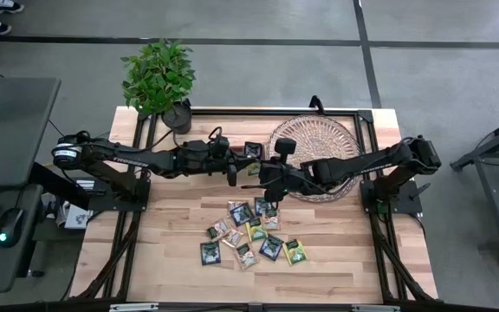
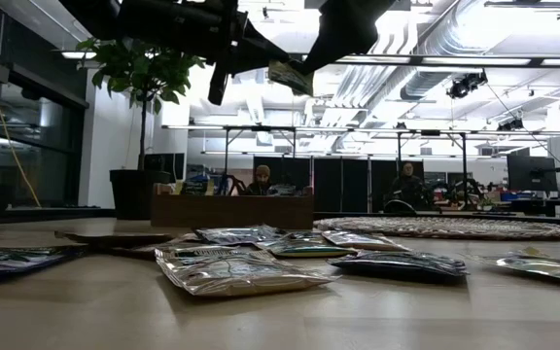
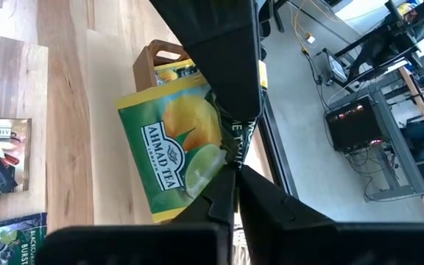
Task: Pick & Place Tea
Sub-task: Put the yellow tea bag into the left section of the wooden organizer
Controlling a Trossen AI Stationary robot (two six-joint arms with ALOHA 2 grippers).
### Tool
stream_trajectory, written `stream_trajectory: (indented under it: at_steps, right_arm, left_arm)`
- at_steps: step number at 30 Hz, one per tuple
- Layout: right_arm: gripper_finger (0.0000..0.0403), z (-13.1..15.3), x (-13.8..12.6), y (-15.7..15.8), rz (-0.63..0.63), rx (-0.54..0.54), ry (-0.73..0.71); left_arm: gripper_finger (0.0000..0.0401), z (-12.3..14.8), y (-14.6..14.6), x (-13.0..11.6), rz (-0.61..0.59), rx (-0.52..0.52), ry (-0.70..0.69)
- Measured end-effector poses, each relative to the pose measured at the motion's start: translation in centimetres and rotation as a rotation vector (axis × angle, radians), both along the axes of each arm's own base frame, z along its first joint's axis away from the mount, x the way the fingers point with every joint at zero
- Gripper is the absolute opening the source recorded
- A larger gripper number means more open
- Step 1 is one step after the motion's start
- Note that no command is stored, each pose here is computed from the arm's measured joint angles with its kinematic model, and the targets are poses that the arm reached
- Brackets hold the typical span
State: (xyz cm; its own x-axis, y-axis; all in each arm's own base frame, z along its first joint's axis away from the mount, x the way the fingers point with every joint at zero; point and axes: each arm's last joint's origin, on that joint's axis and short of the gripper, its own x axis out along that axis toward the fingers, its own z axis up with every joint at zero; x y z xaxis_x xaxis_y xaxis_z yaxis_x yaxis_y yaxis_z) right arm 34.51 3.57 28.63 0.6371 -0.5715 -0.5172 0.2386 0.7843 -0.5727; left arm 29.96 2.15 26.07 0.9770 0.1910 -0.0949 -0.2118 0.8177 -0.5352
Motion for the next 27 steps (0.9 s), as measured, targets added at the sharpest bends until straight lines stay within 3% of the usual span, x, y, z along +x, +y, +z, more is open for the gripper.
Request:
stream_trajectory:
  at_steps: [9,15,21,23,27]
  right_arm:
    - [0.0105,0.0,0.0,-0.1,-0.021,-0.004,-0.009]
    - [0.0153,0.7,-0.9,-0.5,-0.151,-0.033,-0.057]
    - [0.0165,0.8,-2.3,-0.6,-0.206,0.107,-0.067]
    - [0.0165,0.6,-2.9,-0.6,-0.227,0.148,-0.04]
    - [0.0166,0.3,-3.7,-0.6,-0.252,0.208,0.009]
  left_arm:
    - [0.0,-0.6,0.0,-0.1,0.01,0.006,0.069]
    - [0.0,-0.4,0.1,-0.9,0.034,0.107,0.138]
    - [0.0,-0.2,0.5,-2.5,0.047,0.173,0.23]
    - [0.0,-0.7,1.0,-4.0,0.065,0.169,0.307]
    - [0.0,-1.8,1.8,-6.5,0.109,0.168,0.331]
